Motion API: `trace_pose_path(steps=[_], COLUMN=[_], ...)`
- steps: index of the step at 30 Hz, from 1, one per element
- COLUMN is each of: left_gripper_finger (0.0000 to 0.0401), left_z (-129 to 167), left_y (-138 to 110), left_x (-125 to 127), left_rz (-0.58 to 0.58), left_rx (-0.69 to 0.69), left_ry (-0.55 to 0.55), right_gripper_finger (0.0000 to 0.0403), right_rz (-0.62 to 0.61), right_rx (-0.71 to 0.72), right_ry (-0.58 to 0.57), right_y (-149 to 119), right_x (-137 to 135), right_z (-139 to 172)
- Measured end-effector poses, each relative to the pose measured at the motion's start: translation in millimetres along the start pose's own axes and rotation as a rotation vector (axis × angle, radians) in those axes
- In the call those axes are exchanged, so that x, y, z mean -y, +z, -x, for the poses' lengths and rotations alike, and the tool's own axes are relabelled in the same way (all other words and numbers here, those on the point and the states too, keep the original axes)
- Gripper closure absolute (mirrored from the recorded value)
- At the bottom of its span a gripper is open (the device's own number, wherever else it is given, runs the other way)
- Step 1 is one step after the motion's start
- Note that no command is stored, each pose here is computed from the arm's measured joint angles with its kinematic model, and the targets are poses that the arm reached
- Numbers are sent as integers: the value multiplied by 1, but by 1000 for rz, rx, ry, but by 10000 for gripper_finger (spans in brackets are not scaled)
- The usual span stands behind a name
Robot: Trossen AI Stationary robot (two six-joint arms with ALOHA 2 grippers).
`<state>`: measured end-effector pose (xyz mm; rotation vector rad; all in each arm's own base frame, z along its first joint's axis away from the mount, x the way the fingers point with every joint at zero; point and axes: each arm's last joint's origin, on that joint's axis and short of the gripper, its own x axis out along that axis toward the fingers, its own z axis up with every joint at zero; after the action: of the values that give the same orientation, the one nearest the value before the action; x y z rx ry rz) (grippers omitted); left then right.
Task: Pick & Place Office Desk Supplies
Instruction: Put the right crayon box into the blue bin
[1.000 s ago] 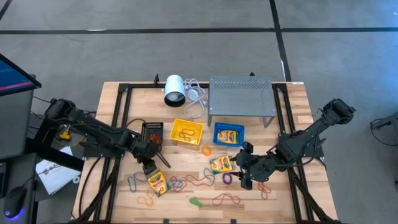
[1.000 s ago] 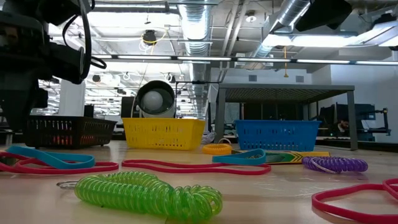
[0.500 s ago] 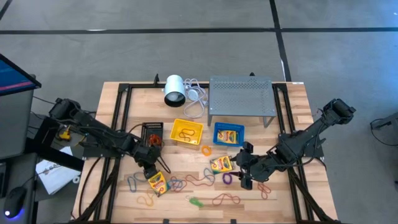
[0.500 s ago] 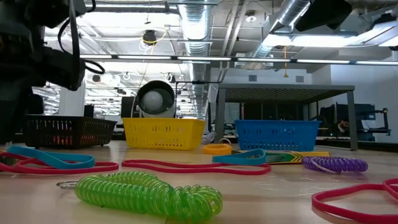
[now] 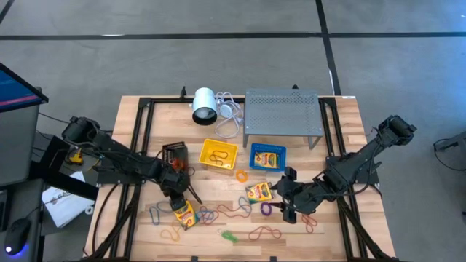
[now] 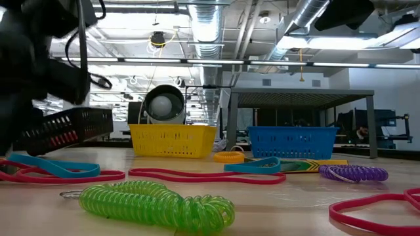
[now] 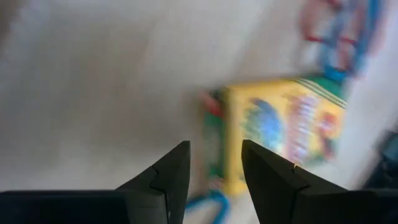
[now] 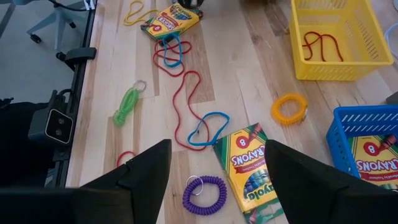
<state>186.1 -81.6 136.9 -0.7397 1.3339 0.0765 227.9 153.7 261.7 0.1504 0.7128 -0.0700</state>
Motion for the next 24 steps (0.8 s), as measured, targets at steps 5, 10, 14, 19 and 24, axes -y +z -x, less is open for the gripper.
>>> trace_pose_path(steps=[5,10,14,19,24], left_gripper_finger=[261,261,261,262,278], left_z=[19,22,20,18,16], left_y=[0,-6,-11,-21,-26], left_x=[5,4,10,14,19], left_rz=[6,28,10,90,215], left_rx=[100,80,79,94,158], left_ry=[-43,-34,-55,-18,-23], right_gripper_finger=[149,149,149,149,149], right_rz=[-2,-2,-3,-2,-4], right_rx=[4,4,5,15,18], right_ry=[3,3,3,-11,-9], right_y=[0,0,1,1,1], right_x=[0,0,0,0,0], right_z=[0,0,0,0,0])
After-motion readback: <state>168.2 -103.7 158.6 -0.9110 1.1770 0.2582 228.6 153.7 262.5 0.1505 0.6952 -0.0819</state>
